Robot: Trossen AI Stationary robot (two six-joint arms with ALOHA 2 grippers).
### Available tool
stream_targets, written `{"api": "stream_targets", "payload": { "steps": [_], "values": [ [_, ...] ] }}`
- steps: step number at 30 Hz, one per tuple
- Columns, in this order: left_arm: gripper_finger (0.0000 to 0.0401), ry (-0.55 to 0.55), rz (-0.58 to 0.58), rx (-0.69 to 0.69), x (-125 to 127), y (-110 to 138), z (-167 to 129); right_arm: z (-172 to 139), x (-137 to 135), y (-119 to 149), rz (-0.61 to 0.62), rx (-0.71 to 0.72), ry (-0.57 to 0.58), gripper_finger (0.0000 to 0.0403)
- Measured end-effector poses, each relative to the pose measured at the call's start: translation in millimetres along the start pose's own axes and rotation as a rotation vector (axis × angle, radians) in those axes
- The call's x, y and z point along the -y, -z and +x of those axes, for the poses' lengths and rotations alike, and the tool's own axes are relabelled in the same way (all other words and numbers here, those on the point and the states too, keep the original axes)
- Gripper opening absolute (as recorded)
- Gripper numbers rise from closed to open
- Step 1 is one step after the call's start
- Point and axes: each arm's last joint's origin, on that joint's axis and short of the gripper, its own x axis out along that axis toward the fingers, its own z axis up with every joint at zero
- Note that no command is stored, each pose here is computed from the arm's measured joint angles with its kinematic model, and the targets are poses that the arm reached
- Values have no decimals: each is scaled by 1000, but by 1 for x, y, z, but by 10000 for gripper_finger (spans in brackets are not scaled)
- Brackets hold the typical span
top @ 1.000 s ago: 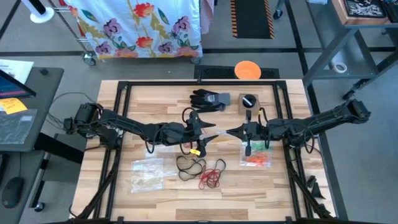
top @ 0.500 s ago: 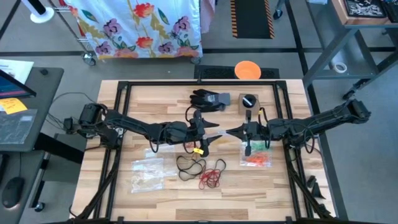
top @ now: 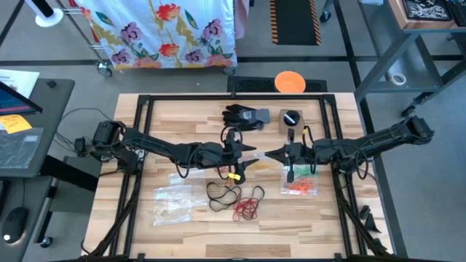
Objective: Sort rubber bands
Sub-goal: Close the transparent zip bag containing the yellow rubber bands
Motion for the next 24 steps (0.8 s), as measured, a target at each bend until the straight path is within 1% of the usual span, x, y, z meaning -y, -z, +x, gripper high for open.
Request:
{"api": "stream_targets", "payload": {
  "steps": [6, 10, 24],
  "values": [
    [162, 0, -1, 2, 0, 0, 0, 0, 0, 0, -1, -2, 0, 0],
    [151, 0, -1, 2, 0, 0, 0, 0, 0, 0, -1, -3, 0, 0],
    [148, 22, -6, 15, 1, -1, 0, 0, 0, 1, -2, -7, 0, 0]
  ]
}}
